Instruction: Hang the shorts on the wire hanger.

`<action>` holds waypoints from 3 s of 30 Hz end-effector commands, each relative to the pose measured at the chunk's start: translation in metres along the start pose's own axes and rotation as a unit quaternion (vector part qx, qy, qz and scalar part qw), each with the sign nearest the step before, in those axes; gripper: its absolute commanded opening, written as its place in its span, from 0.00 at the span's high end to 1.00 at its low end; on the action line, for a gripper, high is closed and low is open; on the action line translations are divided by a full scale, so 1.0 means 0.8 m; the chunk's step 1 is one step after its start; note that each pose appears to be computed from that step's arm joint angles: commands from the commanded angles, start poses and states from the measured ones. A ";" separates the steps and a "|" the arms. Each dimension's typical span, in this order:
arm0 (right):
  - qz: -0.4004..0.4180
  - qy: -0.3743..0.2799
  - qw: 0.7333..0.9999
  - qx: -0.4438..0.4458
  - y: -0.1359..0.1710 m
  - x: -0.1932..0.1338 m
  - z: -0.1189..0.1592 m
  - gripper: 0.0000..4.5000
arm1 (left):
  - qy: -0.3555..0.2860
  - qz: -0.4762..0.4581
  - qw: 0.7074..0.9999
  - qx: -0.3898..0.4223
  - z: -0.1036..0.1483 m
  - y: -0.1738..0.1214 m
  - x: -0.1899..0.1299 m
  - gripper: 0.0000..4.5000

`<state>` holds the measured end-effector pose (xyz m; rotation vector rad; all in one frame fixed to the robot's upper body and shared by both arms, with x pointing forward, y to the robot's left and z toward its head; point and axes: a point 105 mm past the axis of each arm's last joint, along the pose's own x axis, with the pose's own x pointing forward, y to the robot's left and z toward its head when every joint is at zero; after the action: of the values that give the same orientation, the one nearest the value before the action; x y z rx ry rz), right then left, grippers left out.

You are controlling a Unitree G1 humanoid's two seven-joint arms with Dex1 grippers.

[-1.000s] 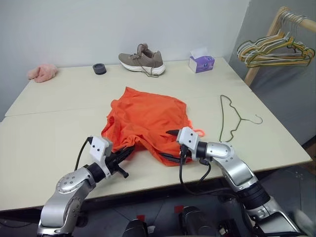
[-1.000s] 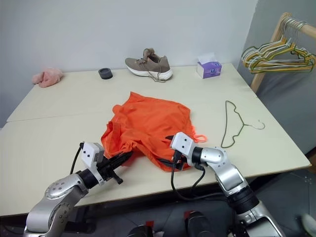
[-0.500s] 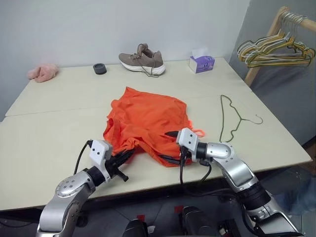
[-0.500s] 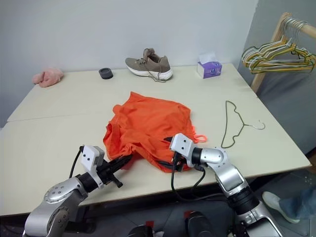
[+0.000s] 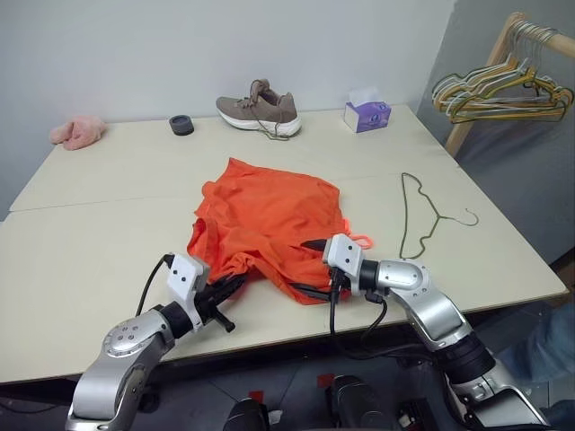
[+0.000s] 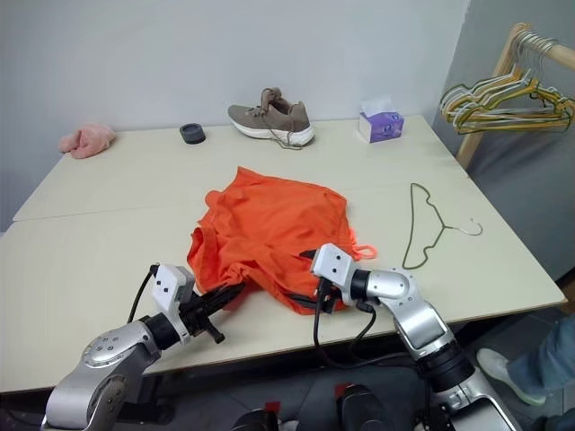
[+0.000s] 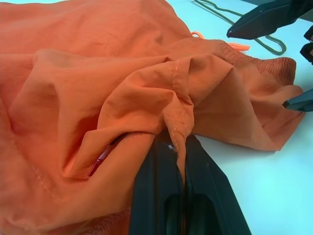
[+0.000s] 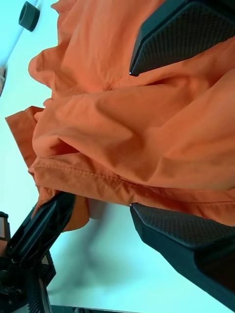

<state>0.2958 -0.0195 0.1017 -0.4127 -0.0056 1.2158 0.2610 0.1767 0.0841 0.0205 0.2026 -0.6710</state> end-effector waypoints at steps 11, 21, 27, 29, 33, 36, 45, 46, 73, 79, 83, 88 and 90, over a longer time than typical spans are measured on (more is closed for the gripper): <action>-0.005 -0.023 1.000 -0.015 -0.007 -0.002 0.018 0.01 | -0.020 0.009 1.000 0.010 0.012 -0.001 0.001 0.91; -0.002 -0.026 1.000 -0.015 -0.007 -0.001 0.020 0.01 | -0.023 0.020 0.999 0.008 0.009 0.001 0.000 0.91; -0.004 -0.026 1.000 -0.014 -0.008 -0.002 0.020 0.01 | -0.023 0.023 0.999 0.007 0.009 0.004 0.001 0.91; -0.005 -0.026 1.000 -0.014 -0.007 -0.001 0.020 0.01 | -0.023 0.024 0.999 0.006 0.008 0.005 0.000 0.91; -0.005 -0.026 1.000 -0.014 -0.007 -0.002 0.020 0.01 | -0.023 0.024 0.999 0.006 0.008 0.006 0.001 0.91; -0.006 -0.025 1.000 -0.014 -0.007 -0.003 0.019 0.01 | -0.024 0.024 0.999 0.006 0.007 0.006 0.002 0.91; -0.012 -0.022 1.000 -0.016 -0.009 -0.006 0.017 0.01 | -0.023 0.014 1.000 0.007 0.006 0.004 0.008 0.91; -0.013 -0.021 1.000 -0.016 -0.009 -0.006 0.017 0.01 | -0.023 0.014 1.000 0.008 0.006 0.006 0.008 0.91; -0.010 -0.015 1.000 -0.022 -0.009 -0.005 0.014 0.01 | -0.020 0.008 1.000 0.016 0.004 0.005 0.011 0.91; -0.012 -0.014 1.000 -0.023 -0.010 -0.005 0.014 0.01 | -0.020 0.007 1.000 0.017 0.003 0.004 0.011 0.91; -0.013 -0.015 1.000 -0.022 -0.010 -0.005 0.014 0.01 | -0.020 0.006 1.000 0.018 0.004 0.004 0.011 0.91; -0.014 -0.015 1.000 -0.022 -0.011 -0.005 0.014 0.01 | -0.020 0.005 1.000 0.019 0.004 0.004 0.012 0.91; -0.015 -0.015 1.000 -0.022 -0.011 -0.005 0.014 0.01 | -0.020 0.005 1.000 0.019 0.004 0.004 0.012 0.91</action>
<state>0.2971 -0.0226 0.1016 -0.4249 -0.0044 1.2088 0.2685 0.1756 0.0767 0.0273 0.1915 -0.6539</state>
